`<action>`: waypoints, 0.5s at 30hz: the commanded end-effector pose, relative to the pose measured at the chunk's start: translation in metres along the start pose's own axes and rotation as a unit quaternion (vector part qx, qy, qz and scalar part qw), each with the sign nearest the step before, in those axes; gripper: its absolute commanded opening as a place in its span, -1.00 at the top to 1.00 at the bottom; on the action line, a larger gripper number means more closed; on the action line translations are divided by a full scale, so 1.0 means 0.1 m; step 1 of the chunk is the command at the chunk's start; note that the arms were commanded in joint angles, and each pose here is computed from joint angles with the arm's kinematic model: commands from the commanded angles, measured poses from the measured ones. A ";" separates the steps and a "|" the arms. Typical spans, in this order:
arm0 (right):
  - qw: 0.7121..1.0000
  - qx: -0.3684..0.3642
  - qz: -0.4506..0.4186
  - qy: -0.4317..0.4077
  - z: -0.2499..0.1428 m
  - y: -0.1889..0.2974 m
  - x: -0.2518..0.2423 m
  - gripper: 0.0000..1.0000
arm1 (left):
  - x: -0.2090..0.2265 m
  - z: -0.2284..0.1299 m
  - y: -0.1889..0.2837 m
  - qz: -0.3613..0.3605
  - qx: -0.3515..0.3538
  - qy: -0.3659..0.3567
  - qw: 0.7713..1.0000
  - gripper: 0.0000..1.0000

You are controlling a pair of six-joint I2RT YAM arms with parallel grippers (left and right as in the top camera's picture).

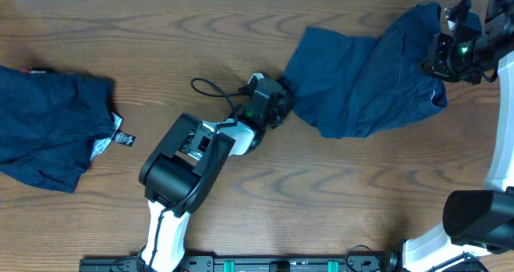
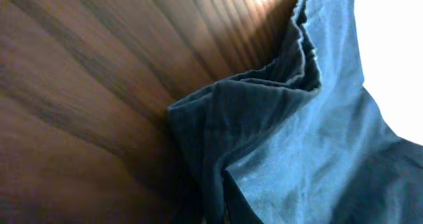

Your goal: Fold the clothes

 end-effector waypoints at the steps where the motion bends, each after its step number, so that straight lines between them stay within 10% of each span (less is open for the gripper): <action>1: 1.000 -0.020 0.001 -0.013 0.02 0.12 -0.06 0.97 | 0.64 0.25 0.08 0.112 -0.012 0.002 0.994 0.88; 15: 0.999 0.035 -0.010 -0.030 0.06 -0.29 -0.07 0.98 | 0.99 0.89 1.24 0.323 -0.033 -0.079 0.943 0.88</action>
Point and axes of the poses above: each gripper's point midway between its finger pads, its own y axis back along the fingers, its own x axis along the line the jaws close on, z = x × y, the point moved 5 cm from there along y, back along the fingers, and after that the axes turned 6 degrees about -y, right-handed, at the moved point
